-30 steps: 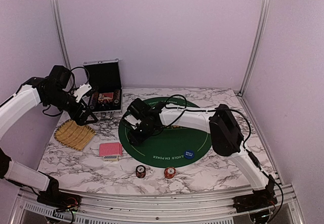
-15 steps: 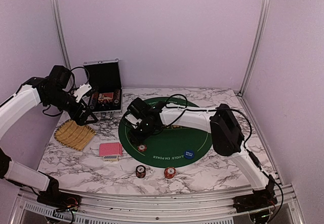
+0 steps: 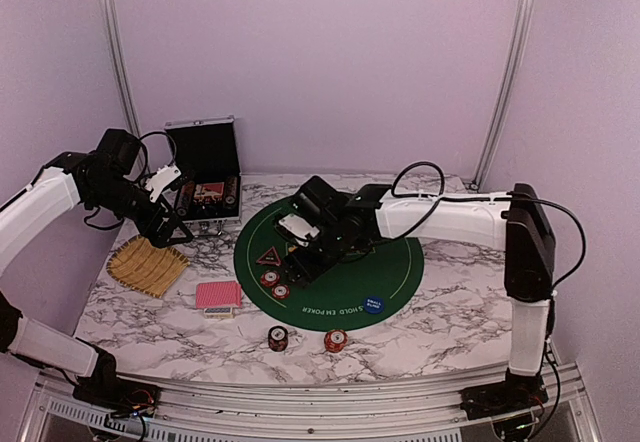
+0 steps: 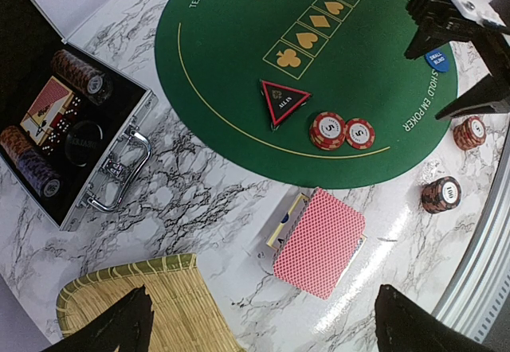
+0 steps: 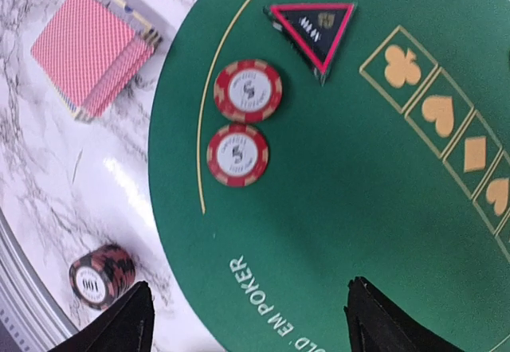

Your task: Distribute texas hold em gaming equipment

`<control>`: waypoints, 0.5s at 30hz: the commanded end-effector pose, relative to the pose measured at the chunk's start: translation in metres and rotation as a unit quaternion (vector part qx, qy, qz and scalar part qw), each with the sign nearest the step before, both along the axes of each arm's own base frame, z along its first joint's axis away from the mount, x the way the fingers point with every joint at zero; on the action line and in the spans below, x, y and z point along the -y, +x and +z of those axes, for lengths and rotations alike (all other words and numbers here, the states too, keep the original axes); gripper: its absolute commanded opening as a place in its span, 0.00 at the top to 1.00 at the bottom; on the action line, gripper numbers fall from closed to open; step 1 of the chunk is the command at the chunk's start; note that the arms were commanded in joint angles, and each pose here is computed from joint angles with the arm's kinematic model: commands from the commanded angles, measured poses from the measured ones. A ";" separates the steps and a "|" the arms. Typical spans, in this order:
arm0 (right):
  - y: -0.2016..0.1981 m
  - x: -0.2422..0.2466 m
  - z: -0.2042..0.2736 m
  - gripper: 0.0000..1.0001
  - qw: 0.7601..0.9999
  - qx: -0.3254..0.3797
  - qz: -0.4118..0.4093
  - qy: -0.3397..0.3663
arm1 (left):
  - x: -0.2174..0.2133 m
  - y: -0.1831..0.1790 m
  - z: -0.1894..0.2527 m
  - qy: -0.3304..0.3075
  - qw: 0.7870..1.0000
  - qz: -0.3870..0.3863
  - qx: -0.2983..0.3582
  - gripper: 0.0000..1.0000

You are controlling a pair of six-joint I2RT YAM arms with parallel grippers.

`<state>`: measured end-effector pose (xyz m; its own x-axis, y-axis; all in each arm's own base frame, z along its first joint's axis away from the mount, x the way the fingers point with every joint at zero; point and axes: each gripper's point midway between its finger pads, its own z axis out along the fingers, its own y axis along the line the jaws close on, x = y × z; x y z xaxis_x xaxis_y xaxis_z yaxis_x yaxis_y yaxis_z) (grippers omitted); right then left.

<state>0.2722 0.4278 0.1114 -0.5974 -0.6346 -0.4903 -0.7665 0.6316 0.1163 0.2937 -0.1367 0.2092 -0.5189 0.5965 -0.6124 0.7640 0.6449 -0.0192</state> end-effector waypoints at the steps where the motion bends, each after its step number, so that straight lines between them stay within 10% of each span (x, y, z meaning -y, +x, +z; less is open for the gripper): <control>1: -0.051 0.024 -0.009 0.15 0.999 -0.036 0.020 -0.021 | 0.003 -0.004 0.010 -0.007 1.000 -0.007 0.001 0.01; 15: -0.117 0.067 -0.048 0.12 0.991 -0.088 0.043 -0.095 | 0.004 -0.005 0.011 -0.010 1.000 -0.007 0.002 0.01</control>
